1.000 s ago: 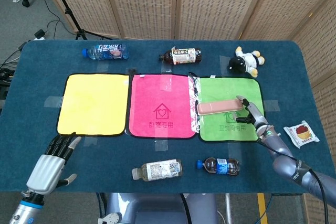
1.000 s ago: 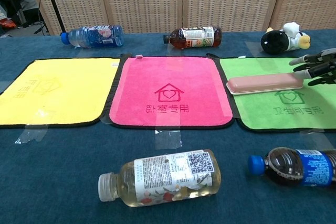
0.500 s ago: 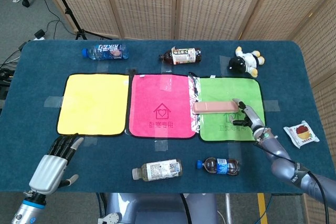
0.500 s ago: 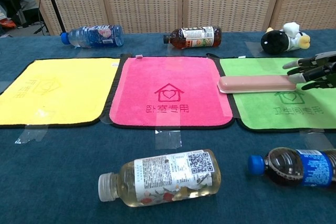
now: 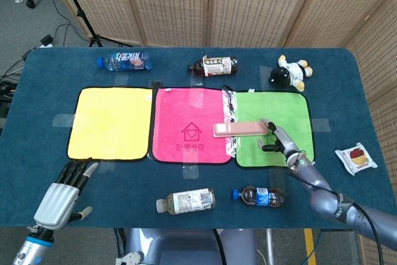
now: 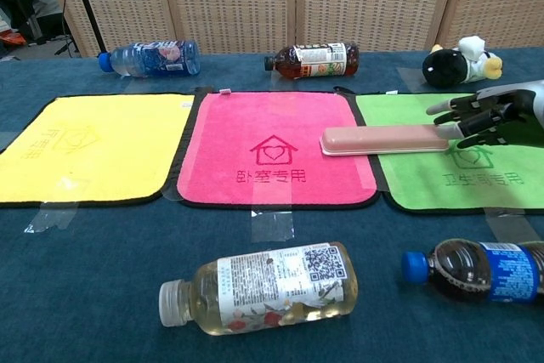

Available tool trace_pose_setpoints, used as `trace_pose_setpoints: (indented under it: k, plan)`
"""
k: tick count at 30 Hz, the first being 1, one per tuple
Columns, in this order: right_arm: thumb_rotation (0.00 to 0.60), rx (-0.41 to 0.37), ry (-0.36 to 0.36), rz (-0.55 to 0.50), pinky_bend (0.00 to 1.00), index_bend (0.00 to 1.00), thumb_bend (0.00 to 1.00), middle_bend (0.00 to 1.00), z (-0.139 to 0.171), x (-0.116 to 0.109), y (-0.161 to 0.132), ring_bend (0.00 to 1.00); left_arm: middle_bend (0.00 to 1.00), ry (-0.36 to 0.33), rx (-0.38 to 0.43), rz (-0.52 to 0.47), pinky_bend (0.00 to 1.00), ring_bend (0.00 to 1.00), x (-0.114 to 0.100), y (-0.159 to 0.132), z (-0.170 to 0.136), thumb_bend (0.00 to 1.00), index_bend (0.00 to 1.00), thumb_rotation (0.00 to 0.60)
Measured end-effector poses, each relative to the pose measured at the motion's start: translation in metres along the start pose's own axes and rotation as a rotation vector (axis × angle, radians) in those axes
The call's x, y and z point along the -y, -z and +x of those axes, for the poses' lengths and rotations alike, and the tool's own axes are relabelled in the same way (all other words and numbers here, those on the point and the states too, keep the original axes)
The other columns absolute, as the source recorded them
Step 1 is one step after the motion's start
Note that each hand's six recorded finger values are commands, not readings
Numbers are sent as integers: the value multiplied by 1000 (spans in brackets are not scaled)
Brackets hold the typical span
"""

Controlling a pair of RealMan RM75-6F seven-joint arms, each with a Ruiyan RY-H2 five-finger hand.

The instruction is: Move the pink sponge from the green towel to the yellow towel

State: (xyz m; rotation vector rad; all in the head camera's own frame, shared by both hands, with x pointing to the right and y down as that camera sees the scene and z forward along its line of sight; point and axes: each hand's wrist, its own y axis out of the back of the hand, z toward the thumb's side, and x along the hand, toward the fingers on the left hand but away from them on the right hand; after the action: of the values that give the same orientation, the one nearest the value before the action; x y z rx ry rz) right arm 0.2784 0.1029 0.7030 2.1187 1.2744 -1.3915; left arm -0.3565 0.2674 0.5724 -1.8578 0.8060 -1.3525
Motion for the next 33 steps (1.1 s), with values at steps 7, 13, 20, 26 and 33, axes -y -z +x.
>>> trace_pose_setpoints:
  k: [7,13,20,26,33]
  plan:
    - [600,-8,-20,4,0,0,569,0,4,13,-7,0,0,5,2,-4,21,0,1,0,0,135,0,600]
    - [600,-21,-43,0,0,0,569,0,8,28,-15,0,0,12,1,-6,21,0,3,0,1,135,0,600]
    - [600,-31,-85,3,0,0,568,0,9,53,-23,0,0,14,-2,-7,21,0,4,1,1,135,0,600]
    - [600,-41,-122,18,0,0,569,0,10,76,-29,0,0,14,-3,-10,21,0,4,2,1,136,0,600]
    - [600,-54,-139,35,0,0,569,0,9,91,-37,0,0,13,-2,-14,21,0,3,2,1,135,0,600]
